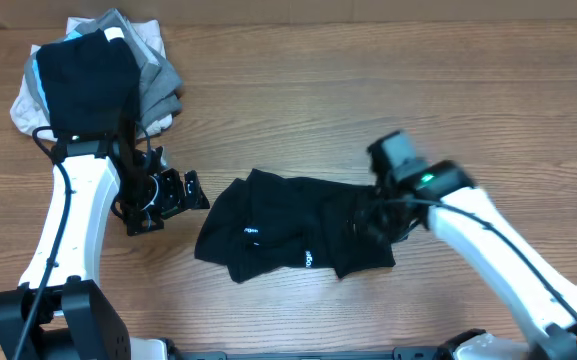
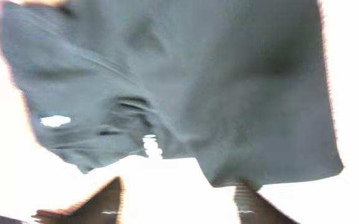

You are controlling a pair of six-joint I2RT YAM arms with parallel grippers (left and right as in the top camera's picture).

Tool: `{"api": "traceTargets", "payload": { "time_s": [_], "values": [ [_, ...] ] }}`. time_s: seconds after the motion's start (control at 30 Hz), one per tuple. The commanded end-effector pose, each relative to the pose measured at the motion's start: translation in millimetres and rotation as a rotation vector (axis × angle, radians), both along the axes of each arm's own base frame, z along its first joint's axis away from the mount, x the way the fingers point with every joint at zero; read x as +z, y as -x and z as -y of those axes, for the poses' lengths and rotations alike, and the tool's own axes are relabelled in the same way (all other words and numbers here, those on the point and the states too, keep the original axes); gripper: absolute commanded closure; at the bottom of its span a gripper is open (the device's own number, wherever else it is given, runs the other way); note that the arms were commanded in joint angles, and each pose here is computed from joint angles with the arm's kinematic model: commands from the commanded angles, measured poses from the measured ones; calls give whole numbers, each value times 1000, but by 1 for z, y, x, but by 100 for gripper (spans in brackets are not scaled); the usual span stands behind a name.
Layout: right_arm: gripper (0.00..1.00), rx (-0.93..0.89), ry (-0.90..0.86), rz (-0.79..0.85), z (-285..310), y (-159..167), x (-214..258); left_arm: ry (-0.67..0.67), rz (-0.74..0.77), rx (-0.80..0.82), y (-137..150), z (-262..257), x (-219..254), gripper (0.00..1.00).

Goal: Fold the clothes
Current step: 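Move the left gripper to the bundle's left side and grasp it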

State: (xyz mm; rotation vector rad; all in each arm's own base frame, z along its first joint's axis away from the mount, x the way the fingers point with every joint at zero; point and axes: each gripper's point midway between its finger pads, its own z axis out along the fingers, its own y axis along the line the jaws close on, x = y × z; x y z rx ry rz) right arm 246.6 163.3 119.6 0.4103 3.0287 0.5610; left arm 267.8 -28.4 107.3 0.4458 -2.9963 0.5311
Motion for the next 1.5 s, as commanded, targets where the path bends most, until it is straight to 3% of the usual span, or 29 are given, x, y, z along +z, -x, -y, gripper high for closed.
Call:
{"api": "traceTargets", "payload": {
  "time_s": [0.0, 0.47, 1.0, 1.47],
  "values": [
    [0, -37, 39, 125, 14, -20, 39, 9, 37, -66, -1, 4, 2, 0],
    [0, -66, 133, 163, 31, -27, 40, 23, 86, -52, -15, 7, -44, 0],
    [0, -78, 159, 206, 34, -37, 41, 137, -25, -49, -23, 16, -103, 1],
    [0, -92, 207, 223, 43, -39, 41, 320, -165, -174, 14, 58, -141, 4]
  ]
}}
